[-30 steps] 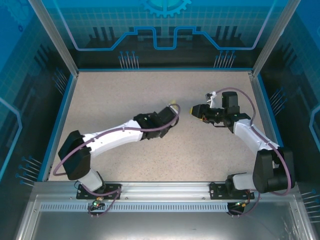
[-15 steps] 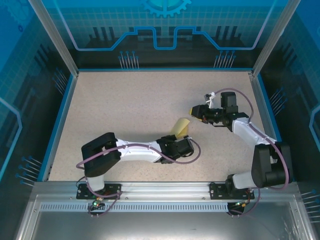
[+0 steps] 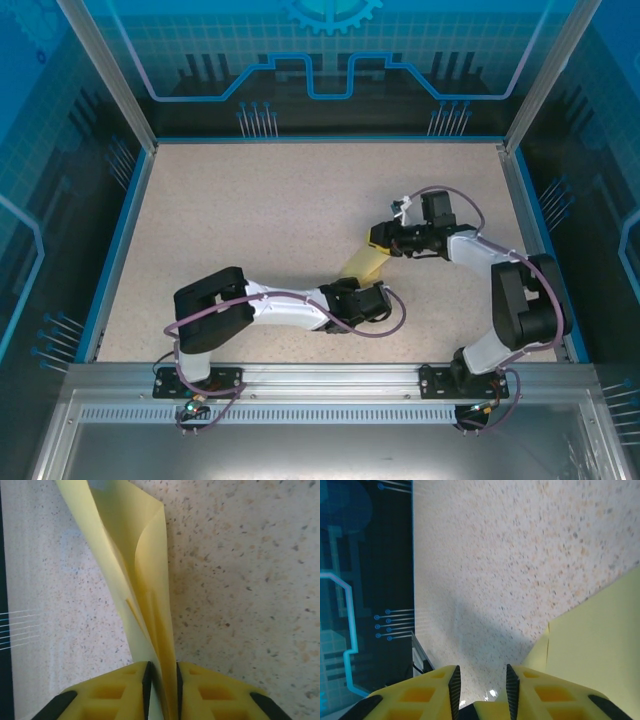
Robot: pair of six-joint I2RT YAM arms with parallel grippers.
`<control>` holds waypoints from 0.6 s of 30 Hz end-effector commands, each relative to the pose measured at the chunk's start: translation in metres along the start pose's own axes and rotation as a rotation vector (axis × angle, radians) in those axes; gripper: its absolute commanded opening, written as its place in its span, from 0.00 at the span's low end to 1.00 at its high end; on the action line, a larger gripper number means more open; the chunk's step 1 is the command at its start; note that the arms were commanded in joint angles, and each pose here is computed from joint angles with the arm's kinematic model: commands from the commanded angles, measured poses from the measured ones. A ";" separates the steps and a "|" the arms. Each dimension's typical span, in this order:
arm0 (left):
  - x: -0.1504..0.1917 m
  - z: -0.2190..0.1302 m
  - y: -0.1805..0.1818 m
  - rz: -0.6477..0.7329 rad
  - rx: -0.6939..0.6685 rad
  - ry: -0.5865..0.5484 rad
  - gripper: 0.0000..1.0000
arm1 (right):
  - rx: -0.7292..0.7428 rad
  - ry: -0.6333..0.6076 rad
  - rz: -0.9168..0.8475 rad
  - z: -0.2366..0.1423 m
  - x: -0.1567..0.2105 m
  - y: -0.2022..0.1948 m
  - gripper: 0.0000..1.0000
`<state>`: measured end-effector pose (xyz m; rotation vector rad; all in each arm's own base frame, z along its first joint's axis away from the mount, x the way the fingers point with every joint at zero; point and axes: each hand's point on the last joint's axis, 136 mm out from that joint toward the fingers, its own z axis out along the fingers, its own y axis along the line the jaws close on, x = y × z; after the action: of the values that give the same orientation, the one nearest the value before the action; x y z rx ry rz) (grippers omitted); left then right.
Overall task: Fold a paper plane with a square sheet of paper (pick it up from the middle)
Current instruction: Turn over the paper at the center of the table.
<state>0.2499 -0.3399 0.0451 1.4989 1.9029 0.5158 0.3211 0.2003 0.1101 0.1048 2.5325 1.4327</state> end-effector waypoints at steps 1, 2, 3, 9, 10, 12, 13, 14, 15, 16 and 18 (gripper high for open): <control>-0.004 -0.005 -0.013 -0.028 0.077 -0.014 0.27 | 0.045 0.056 0.056 0.009 0.020 -0.020 0.31; -0.004 -0.006 -0.013 -0.035 0.087 -0.015 0.30 | 0.059 0.066 0.063 0.010 0.024 -0.024 0.30; -0.004 -0.008 -0.014 -0.043 0.098 -0.014 0.32 | 0.070 0.075 0.071 0.012 0.028 -0.029 0.30; -0.010 -0.027 -0.014 -0.144 0.199 -0.041 0.57 | 0.142 0.120 0.096 0.016 0.050 -0.051 0.27; -0.011 -0.032 -0.012 -0.170 0.217 -0.045 0.60 | 0.151 0.124 0.100 0.016 0.053 -0.055 0.27; -0.015 -0.045 -0.003 -0.220 0.242 -0.058 0.62 | 0.176 0.138 0.103 0.017 0.058 -0.061 0.27; -0.018 -0.053 0.002 -0.256 0.263 -0.070 0.63 | 0.191 0.144 0.105 0.017 0.061 -0.065 0.26; -0.020 -0.061 0.005 -0.285 0.286 -0.079 0.65 | 0.198 0.148 0.109 0.017 0.062 -0.068 0.26; -0.021 -0.070 0.009 -0.321 0.313 -0.091 0.66 | 0.208 0.154 0.113 0.018 0.065 -0.071 0.25; -0.023 -0.078 0.014 -0.360 0.340 -0.102 0.66 | 0.222 0.158 0.114 0.017 0.066 -0.075 0.25; -0.019 -0.084 0.028 -0.446 0.362 -0.100 0.66 | 0.246 0.160 0.110 0.017 0.068 -0.081 0.24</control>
<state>0.2182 -0.3480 0.0993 1.3438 2.1397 0.0542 0.2787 0.1890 0.0388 0.1895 2.7875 1.2676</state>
